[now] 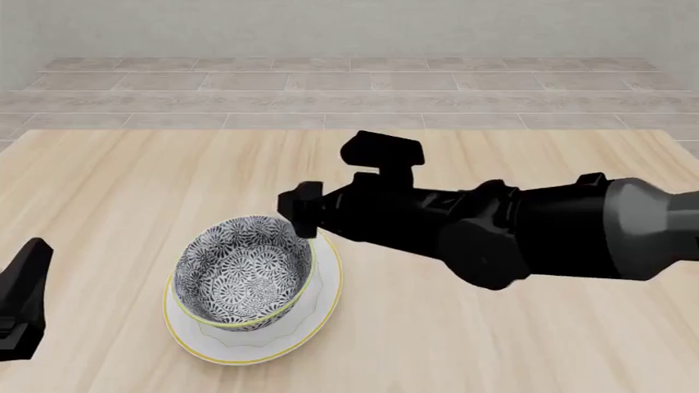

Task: Put the bowl on the plate.

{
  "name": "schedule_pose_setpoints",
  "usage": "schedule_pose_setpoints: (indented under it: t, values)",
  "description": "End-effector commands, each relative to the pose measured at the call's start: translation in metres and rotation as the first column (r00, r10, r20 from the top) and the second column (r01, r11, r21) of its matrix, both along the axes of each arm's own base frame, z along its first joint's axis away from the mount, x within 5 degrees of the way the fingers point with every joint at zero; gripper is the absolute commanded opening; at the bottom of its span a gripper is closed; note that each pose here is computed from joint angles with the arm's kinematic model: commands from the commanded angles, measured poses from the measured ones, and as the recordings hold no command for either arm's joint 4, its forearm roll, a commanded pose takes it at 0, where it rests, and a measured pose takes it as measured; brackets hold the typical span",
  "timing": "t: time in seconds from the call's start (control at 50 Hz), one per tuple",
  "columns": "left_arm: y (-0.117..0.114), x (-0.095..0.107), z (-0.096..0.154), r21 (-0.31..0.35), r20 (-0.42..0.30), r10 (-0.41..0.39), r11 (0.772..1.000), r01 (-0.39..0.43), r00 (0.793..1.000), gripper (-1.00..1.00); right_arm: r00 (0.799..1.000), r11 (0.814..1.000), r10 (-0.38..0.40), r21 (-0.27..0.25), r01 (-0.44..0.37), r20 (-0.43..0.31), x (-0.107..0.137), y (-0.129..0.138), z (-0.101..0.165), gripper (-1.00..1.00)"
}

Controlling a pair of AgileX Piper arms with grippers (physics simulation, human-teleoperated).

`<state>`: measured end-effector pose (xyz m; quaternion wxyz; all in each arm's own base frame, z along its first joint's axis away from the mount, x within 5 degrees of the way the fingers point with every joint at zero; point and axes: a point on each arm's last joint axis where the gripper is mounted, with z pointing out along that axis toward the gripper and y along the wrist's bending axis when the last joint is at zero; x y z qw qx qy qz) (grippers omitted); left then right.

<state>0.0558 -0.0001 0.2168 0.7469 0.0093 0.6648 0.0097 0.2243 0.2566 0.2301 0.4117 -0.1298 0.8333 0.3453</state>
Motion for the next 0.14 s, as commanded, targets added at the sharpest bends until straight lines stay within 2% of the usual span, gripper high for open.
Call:
schedule_pose_setpoints:
  t: [0.02, 0.14]
  values:
    - [0.0001, 0.0, -0.0002, 0.005, -0.003, 0.002, 1.0, -0.002, 1.0, 1.0, 1.0, 1.0, -0.001, 0.015, 0.001, 0.007, -0.0065, -0.0066, 0.0026, 1.0]
    - [0.0, 0.0001, -0.0004, 0.007, -0.004, 0.001, 1.0, -0.001, 1.0, 1.0, 1.0, 1.0, -0.007, 0.023, 0.007, 0.01, -0.0085, -0.0115, 0.004, 1.0]
